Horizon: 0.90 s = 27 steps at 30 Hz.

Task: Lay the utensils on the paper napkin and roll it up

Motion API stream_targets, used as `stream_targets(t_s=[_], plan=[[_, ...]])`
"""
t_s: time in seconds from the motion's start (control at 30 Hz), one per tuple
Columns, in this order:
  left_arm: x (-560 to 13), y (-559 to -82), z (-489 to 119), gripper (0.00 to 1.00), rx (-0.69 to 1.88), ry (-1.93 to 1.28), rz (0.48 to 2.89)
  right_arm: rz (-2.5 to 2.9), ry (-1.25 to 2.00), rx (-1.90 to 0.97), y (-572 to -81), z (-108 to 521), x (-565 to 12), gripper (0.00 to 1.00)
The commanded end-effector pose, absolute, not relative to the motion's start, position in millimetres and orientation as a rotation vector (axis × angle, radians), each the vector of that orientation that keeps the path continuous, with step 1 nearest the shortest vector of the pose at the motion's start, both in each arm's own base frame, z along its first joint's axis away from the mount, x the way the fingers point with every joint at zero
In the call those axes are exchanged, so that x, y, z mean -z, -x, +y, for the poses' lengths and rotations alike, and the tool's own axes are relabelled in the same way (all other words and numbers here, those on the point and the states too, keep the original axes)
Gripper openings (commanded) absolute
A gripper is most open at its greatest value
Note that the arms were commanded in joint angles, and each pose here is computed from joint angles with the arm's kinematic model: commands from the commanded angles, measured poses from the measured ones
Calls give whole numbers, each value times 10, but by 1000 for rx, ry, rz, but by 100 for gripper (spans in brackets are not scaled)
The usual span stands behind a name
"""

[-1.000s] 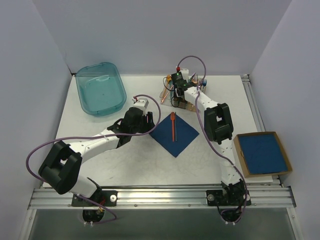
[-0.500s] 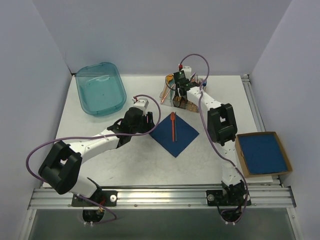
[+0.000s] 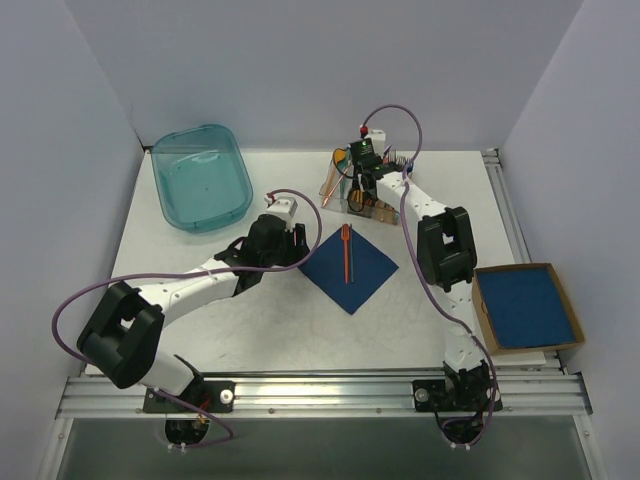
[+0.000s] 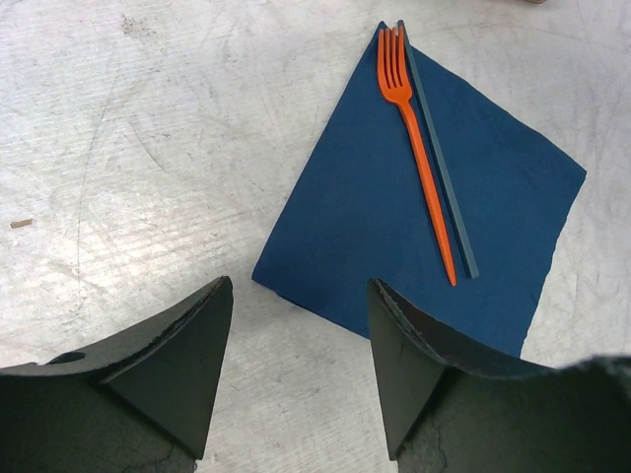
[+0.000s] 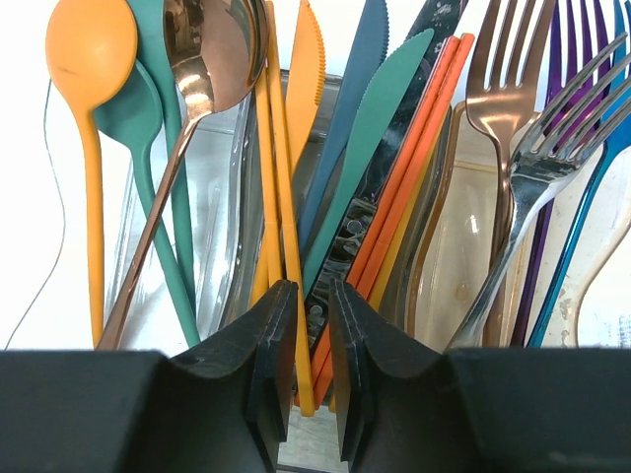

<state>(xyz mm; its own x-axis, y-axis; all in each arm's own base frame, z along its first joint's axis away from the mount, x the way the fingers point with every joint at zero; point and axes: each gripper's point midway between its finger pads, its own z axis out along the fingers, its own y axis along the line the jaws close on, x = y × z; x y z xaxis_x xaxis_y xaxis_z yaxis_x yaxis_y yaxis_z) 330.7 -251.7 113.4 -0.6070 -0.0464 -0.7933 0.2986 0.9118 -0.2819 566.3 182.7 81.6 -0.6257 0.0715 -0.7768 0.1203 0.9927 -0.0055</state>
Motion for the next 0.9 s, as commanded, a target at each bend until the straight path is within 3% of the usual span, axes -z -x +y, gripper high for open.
stream_targets(t_s=[0.0,0.87], plan=[[-1353,-3358,-2560,66,516,-187,2105,2226,-125,69,-5708,1852,-955,21],[-1350,-3367,-2559,66,515,-185,2105,2301,-68,104,-5626,1946,-562,20]])
